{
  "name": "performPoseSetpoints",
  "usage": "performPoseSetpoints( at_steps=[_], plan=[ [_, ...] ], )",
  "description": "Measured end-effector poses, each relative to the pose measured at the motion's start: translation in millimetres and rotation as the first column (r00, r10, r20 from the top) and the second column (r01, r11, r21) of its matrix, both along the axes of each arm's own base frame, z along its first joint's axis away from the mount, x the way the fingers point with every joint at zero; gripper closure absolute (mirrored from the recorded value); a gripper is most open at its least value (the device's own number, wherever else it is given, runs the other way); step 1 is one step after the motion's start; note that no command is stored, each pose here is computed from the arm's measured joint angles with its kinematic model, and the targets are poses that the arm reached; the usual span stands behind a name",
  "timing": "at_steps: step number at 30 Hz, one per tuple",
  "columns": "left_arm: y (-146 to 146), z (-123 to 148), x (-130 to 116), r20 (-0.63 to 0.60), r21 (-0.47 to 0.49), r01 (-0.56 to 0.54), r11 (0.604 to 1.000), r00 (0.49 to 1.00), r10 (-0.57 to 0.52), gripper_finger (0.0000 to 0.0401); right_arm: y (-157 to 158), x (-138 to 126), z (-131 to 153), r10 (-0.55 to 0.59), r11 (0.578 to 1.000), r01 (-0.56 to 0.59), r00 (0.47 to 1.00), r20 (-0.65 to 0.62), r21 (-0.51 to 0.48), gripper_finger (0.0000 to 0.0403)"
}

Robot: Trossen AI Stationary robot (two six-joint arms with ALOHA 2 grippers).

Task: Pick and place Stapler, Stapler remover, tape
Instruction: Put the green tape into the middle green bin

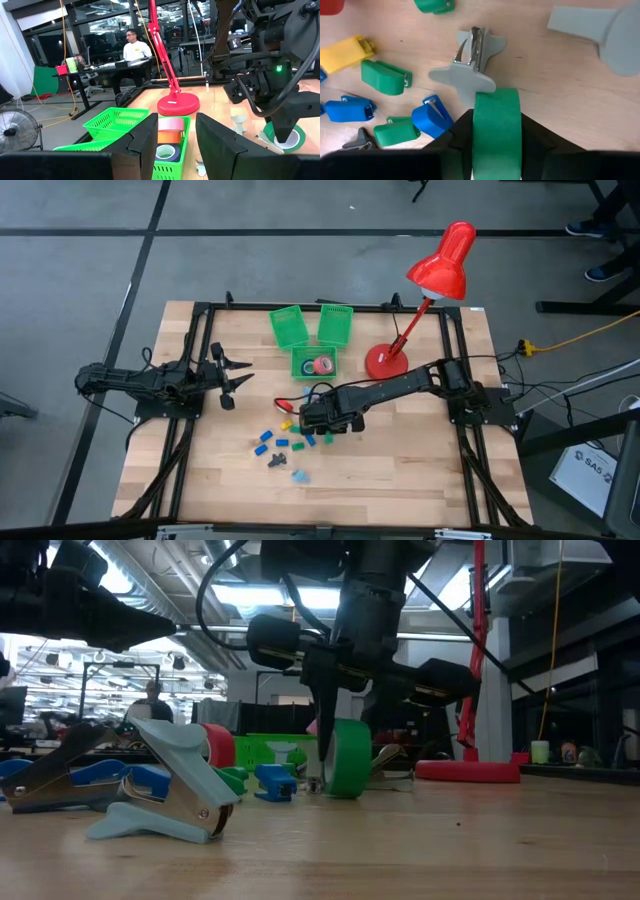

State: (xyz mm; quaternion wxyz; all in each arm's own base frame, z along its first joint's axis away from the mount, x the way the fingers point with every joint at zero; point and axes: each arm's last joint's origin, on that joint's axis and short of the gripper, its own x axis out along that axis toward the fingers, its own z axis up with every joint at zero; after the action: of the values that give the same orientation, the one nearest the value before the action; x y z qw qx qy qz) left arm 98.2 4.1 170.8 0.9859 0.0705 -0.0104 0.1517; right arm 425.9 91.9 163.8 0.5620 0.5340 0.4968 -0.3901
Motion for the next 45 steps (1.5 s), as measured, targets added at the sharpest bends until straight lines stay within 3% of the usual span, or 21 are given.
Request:
performPoseSetpoints(
  at_steps=[8, 17, 23, 35, 45],
  plan=[
    [0.0, 0.0, 0.0, 0.0, 0.0, 0.0, 1.0, 1.0, 0.0, 0.0274, -14.6, 2.7, 0.0, -0.037, 0.999, 0.037, 0.999, -0.003, 0.005, 0.0291],
    [0.0, 0.0, 0.0, 0.0, 0.0, 0.0, 1.0, 1.0, 0.0, 0.0274, -30.4, 5.2, 0.2, -0.125, 0.988, 0.127, 0.992, -0.03, 0.092, 0.0297],
    [0.0, 0.0, 0.0, 0.0, 0.0, 0.0, 1.0, 1.0, 0.0, 0.0274, -34.3, 8.5, 14.8, -0.132, 0.987, 0.135, 0.991, -0.036, 0.088, 0.0297],
    [0.0, 0.0, 0.0, 0.0, 0.0, 0.0, 1.0, 1.0, 0.0, 0.0274, -42.2, 9.3, 63.3, -0.163, 0.972, 0.159, 0.987, -0.01, -0.174, 0.0297],
    [0.0, 0.0, 0.0, 0.0, 0.0, 0.0, 1.0, 1.0, 0.0, 0.0274, -62.8, 13.9, 107.1, -0.051, 0.887, 0.079, 0.996, 0.072, -0.456, 0.0287]
  ],
)
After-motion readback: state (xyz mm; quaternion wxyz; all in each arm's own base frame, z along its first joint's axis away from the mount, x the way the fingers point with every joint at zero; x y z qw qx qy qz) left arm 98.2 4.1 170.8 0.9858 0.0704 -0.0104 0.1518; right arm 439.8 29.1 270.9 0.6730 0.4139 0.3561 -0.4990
